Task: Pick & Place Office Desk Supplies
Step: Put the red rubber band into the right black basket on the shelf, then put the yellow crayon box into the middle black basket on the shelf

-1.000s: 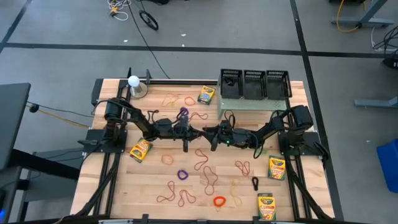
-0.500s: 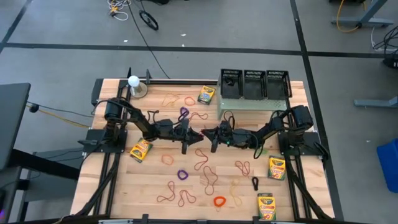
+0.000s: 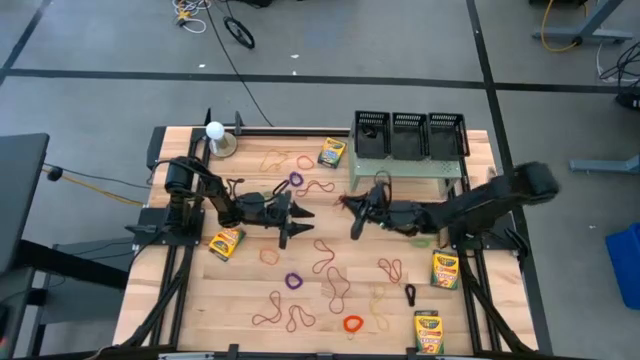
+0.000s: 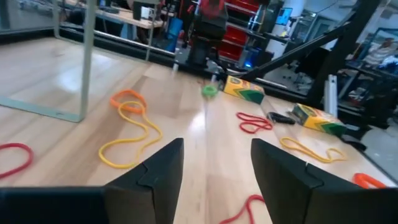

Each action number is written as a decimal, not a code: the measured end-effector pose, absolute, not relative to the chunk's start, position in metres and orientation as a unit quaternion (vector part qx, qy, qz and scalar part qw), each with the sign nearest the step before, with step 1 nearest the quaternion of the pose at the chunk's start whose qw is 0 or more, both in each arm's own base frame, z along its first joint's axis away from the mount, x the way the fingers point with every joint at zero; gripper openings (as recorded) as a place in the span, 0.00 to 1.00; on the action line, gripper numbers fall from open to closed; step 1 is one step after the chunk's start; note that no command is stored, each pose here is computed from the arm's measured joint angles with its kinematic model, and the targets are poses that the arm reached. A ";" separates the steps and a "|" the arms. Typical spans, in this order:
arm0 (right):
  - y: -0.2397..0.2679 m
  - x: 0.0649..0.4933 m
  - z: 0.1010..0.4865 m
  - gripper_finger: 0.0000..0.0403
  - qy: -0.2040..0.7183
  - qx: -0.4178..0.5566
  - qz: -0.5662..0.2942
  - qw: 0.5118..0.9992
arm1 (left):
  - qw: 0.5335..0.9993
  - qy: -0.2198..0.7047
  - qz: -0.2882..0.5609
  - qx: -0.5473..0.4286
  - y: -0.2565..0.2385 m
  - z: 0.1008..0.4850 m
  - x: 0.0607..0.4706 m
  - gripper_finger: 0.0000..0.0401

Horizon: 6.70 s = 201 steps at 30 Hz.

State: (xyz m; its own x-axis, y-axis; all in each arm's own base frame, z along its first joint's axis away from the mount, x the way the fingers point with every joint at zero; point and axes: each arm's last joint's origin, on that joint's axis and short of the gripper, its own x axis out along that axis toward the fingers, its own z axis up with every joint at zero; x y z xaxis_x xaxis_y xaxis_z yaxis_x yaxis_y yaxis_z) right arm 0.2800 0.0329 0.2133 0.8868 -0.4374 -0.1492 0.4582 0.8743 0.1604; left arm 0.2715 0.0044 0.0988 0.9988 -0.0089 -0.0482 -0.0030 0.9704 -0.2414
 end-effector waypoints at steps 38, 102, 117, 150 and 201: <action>-0.153 0.146 0.362 0.01 0.478 0.153 -0.584 0.638 | 0.992 -0.045 -0.003 -0.118 0.006 0.125 0.311 0.49; -0.014 0.172 0.352 0.01 0.501 0.158 -0.404 0.748 | 0.990 -0.073 -0.007 -0.118 0.006 0.136 0.324 0.49; 0.091 0.203 0.294 0.02 0.601 0.169 -0.207 0.753 | 0.990 -0.072 -0.007 -0.117 0.006 0.136 0.324 0.49; 0.217 0.172 0.199 0.38 0.672 0.270 -0.009 0.689 | 0.990 -0.072 -0.007 -0.117 0.006 0.136 0.324 0.49; 0.214 0.183 0.195 0.01 0.675 0.239 0.112 0.688 | 0.990 -0.072 -0.007 -0.118 0.006 0.136 0.324 0.49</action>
State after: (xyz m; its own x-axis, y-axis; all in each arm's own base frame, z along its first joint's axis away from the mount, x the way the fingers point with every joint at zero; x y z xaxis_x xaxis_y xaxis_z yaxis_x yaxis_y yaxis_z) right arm 0.1833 0.2141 0.1954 0.0623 0.4775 -0.8764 0.1689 0.8604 0.4808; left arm 0.3236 0.0058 0.1360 0.9895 0.0032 0.1446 0.0307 0.9723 -0.2318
